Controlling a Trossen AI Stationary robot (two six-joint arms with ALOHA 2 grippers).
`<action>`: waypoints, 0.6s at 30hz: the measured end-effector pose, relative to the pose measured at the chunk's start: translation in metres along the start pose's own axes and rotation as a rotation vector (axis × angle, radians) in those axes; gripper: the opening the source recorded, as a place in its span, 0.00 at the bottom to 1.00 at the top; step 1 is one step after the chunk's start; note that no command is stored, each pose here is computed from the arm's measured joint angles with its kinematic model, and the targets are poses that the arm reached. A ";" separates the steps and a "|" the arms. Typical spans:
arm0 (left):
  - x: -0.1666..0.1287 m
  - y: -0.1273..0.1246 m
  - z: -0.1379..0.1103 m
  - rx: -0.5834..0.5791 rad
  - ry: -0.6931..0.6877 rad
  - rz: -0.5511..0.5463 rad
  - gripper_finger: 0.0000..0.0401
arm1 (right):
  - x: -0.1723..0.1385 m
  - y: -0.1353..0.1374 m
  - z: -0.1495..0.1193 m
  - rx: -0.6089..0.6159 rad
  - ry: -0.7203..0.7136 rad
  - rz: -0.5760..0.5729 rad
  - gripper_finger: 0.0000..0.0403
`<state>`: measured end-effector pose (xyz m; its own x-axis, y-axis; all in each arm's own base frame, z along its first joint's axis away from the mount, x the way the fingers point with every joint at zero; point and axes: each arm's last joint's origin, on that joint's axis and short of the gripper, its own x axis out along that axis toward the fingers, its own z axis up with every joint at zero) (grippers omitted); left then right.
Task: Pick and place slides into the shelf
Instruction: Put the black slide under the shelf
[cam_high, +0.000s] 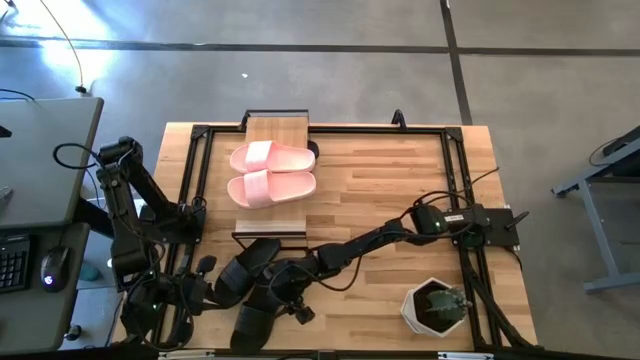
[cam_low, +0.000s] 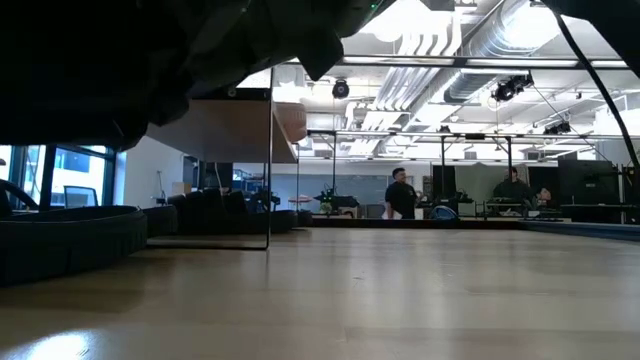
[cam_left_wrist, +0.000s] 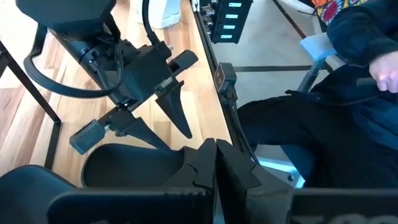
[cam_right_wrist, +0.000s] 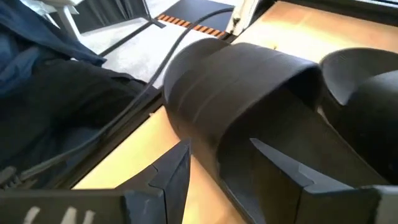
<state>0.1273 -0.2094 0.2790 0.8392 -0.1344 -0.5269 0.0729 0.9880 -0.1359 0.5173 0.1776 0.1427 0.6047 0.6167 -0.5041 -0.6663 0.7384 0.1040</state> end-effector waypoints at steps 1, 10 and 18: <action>0.000 0.000 0.000 0.000 0.000 0.000 0.00 | 0.001 0.001 0.000 0.001 0.004 0.002 0.37; 0.000 0.000 0.000 0.000 0.000 0.001 0.00 | 0.016 0.004 -0.014 0.018 -0.014 0.061 0.37; 0.000 0.001 -0.001 0.006 0.003 0.006 0.00 | 0.016 0.004 -0.011 0.000 -0.045 0.065 0.37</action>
<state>0.1271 -0.2088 0.2785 0.8381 -0.1285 -0.5302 0.0707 0.9893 -0.1279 0.5195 0.1875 0.1253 0.5791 0.6751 -0.4571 -0.7048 0.6963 0.1356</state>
